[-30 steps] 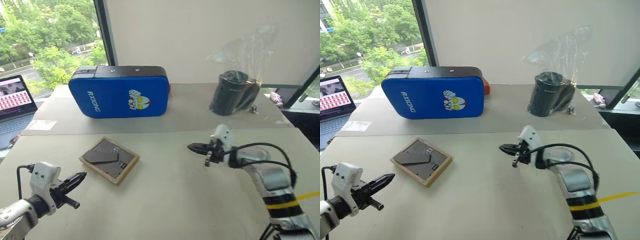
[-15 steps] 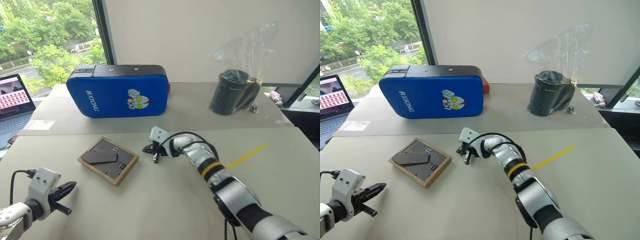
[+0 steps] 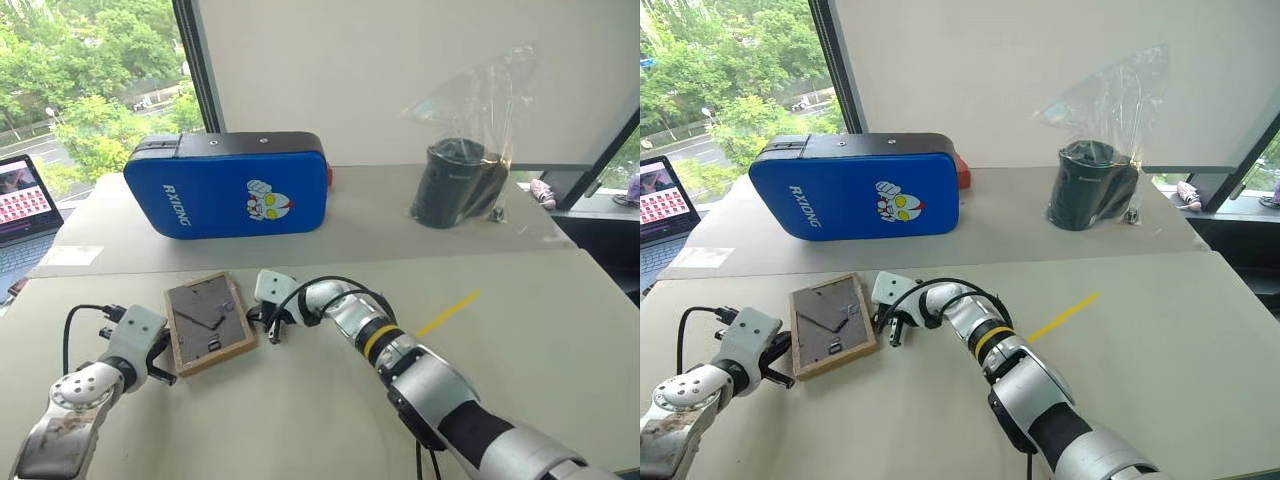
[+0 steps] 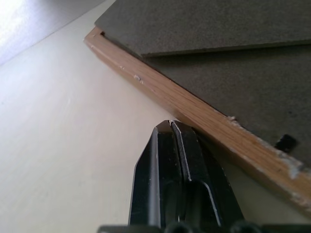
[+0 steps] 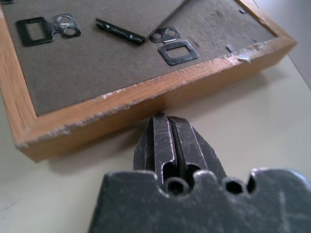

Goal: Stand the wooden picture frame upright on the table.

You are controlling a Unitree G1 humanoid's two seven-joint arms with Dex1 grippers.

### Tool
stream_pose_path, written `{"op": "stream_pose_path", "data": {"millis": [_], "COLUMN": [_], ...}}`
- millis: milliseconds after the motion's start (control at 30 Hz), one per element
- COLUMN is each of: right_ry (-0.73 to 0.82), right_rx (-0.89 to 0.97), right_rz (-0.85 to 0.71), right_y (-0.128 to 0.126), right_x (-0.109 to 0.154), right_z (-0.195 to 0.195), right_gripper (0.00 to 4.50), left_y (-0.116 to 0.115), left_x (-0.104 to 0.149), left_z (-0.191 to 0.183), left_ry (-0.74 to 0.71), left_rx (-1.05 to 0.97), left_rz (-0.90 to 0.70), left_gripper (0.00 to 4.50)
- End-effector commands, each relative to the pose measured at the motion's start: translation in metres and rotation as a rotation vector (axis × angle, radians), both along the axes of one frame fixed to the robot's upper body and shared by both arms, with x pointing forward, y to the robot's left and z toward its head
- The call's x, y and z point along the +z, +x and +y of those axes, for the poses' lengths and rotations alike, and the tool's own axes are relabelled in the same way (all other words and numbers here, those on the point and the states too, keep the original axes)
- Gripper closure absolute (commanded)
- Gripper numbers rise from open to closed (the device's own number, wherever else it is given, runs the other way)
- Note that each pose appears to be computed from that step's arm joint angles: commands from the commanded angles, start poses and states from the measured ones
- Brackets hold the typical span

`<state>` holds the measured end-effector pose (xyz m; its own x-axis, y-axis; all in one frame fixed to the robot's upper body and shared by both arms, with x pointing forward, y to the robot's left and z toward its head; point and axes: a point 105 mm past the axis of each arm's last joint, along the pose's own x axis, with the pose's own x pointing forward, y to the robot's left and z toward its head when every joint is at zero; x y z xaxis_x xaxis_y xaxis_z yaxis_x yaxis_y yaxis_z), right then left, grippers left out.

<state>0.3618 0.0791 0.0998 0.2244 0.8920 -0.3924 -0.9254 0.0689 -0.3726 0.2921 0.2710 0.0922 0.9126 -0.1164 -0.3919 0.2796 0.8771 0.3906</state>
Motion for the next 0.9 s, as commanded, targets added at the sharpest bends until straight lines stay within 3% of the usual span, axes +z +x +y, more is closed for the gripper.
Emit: {"op": "stream_pose_path", "data": {"millis": [33,267,500,733,900], "right_ry": [-0.011,-0.021,-0.069,-0.199,-0.176], "right_rx": [-0.016,-0.223,-0.351,-0.484,-0.473], "right_rz": [0.033,0.072,0.15,0.127,0.105], "right_y": [-0.004,-0.016,-0.049,-0.046,-0.037], "right_x": [-0.007,-0.014,-0.02,-0.021,-0.012], "right_z": [-0.019,-0.085,-0.121,-0.173,-0.164], "right_gripper": [4.5,4.5,4.5,4.5,4.5], "left_y": [0.007,0.005,0.005,0.005,0.001], "left_x": [-0.005,-0.02,-0.027,-0.023,-0.021], "left_z": [-0.051,-0.105,-0.109,-0.118,-0.129], "left_ry": [-0.036,-0.045,-0.017,-0.026,-0.044], "left_rx": [-0.218,-0.479,-0.545,-0.599,-0.646], "left_rz": [0.024,0.098,0.132,0.13,0.116], "left_gripper": [4.43,4.43,4.43,4.43,4.43]}}
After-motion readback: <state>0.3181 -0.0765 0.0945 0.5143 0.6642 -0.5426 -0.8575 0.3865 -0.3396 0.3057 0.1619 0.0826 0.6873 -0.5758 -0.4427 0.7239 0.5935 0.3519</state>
